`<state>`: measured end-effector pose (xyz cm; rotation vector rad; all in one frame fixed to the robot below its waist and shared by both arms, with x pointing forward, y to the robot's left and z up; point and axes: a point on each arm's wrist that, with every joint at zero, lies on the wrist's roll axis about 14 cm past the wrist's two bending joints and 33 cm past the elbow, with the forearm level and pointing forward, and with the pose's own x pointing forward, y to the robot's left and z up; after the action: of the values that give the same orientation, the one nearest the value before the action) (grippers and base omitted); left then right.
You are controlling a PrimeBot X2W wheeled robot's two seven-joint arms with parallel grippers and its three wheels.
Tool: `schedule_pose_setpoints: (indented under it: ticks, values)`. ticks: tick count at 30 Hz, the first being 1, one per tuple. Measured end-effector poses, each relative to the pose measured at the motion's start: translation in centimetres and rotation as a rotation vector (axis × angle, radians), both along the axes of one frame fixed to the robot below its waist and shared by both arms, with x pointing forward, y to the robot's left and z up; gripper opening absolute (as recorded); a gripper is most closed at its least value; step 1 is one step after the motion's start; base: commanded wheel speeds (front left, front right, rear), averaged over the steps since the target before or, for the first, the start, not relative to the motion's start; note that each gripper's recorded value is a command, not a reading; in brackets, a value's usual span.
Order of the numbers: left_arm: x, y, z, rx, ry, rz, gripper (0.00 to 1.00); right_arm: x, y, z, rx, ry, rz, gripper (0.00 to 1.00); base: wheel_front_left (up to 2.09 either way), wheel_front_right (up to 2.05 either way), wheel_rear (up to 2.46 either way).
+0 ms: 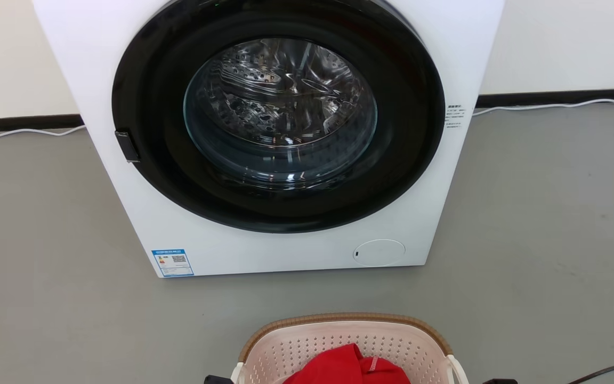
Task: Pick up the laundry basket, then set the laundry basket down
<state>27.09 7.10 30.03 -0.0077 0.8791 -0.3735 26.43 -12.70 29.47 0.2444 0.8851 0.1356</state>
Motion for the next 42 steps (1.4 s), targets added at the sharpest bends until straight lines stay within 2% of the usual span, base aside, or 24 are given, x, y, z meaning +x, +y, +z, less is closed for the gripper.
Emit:
schedule_pose_setpoints:
  ticks: [15, 42]
  values:
    - [0.9, -0.3, 0.5, -0.010, -0.014, 0.003, 0.00, 1.5, -0.3, 0.7, -0.011, -0.030, 0.000, 0.00, 0.00, 0.00, 0.00]
    - [1.6, -0.3, 0.4, 0.001, -0.012, -0.009, 0.00, 1.7, -0.5, 0.4, -0.008, -0.019, -0.019, 0.00, 0.00, 0.00, 0.00]
